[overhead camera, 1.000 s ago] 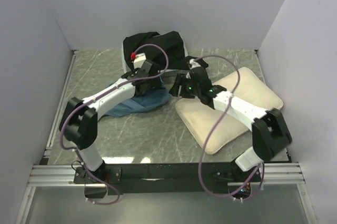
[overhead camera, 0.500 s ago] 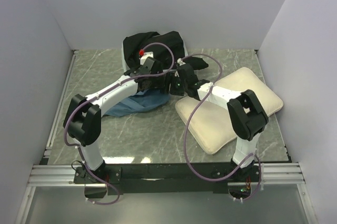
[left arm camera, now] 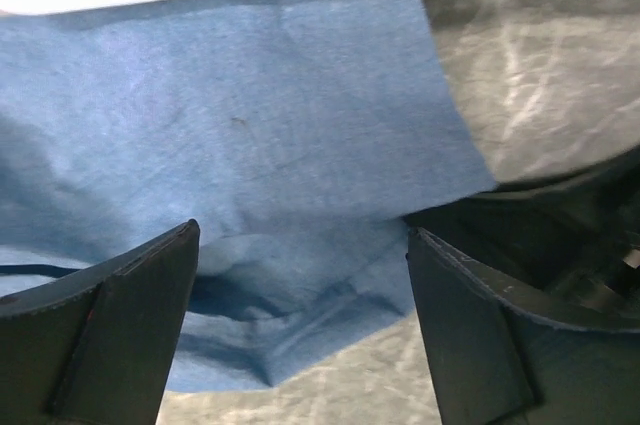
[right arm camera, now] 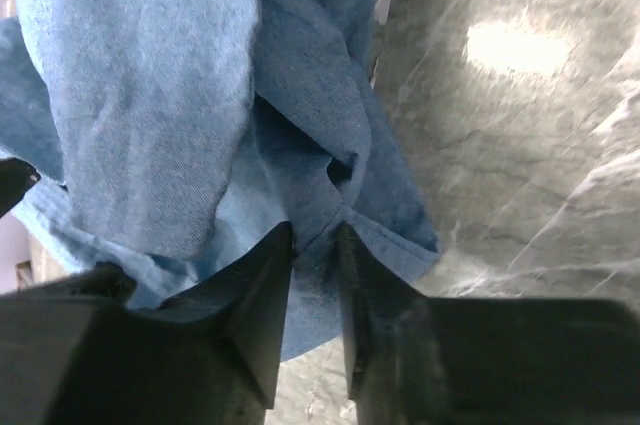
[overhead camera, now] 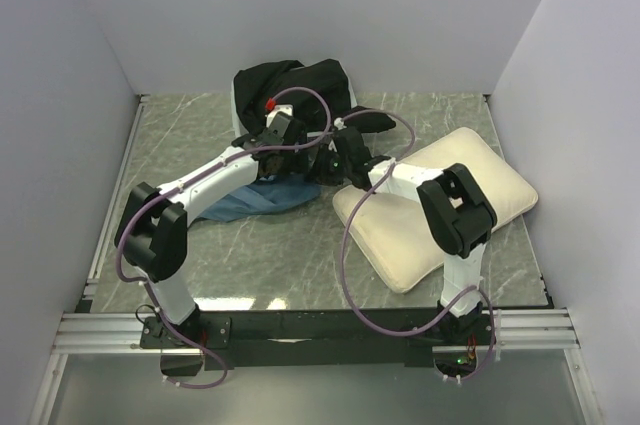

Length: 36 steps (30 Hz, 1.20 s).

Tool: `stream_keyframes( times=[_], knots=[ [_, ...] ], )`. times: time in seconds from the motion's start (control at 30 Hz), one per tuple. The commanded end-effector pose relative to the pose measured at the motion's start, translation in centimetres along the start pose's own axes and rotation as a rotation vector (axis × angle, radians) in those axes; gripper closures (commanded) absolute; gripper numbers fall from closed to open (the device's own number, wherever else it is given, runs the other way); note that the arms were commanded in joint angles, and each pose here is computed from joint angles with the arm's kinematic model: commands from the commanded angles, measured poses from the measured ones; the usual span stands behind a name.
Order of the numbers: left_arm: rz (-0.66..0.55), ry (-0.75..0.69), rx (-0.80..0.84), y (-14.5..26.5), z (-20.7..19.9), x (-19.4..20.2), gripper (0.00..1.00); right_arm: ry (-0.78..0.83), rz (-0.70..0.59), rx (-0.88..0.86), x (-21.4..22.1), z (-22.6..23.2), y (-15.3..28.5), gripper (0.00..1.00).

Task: Put the pillow into the pillowcase

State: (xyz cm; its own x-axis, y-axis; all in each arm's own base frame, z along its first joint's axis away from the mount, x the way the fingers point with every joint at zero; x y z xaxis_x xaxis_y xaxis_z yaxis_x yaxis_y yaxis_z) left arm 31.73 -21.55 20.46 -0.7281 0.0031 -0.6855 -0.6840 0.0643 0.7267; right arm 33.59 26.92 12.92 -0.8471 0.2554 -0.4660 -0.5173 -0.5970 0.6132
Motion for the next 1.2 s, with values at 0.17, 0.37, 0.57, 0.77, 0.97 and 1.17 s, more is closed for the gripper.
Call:
stream_keyframes(
  times=[0.17, 0.37, 0.57, 0.77, 0.97, 1.17],
  knots=[
    [-0.008, -0.076, -0.171, -2.4, 0.4, -0.5, 0.29, -0.043, -0.032, -0.093, 0.0, 1.5, 1.4, 0.87],
    [-0.050, -0.040, -0.267, -2.8, 2.2, -2.6, 0.66, -0.044, -0.037, -0.110, -0.2, 2.4, 2.6, 0.92],
    [-0.138, 0.051, -0.269, 0.0, 4.0, -5.8, 0.99, -0.025, -0.067, -0.110, -0.8, 3.6, 4.6, 1.00],
    [-0.138, 0.025, 0.007, 3.4, 2.6, -7.0, 0.46, -0.050, -0.078, -0.065, -0.4, 3.3, 5.9, 1.00],
    [-0.087, -0.019, 0.096, 3.1, 0.0, -6.2, 0.13, -0.088, -0.041, -0.065, 1.1, 2.2, 4.7, 1.00],
    [-0.009, -0.083, 0.074, 0.7, -2.5, -4.6, 0.06, -0.100, -0.034, -0.078, 1.8, 1.8, 3.9, 1.00]
  ],
)
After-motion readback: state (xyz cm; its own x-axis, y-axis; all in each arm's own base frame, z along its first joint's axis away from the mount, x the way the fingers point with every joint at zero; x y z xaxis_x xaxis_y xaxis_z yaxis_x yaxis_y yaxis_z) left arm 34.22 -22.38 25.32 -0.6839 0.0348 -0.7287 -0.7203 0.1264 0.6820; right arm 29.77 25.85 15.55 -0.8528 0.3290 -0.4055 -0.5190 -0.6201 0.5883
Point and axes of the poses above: each gripper's point midway between its finger pads, its own y axis back along the fingers, its own z axis along the line the jaws close on, x = y × z, the point moved 10 cm from there along y, back along the fingers, and after that the axes turned 4 degrees about -y, right-handed, at the moved point
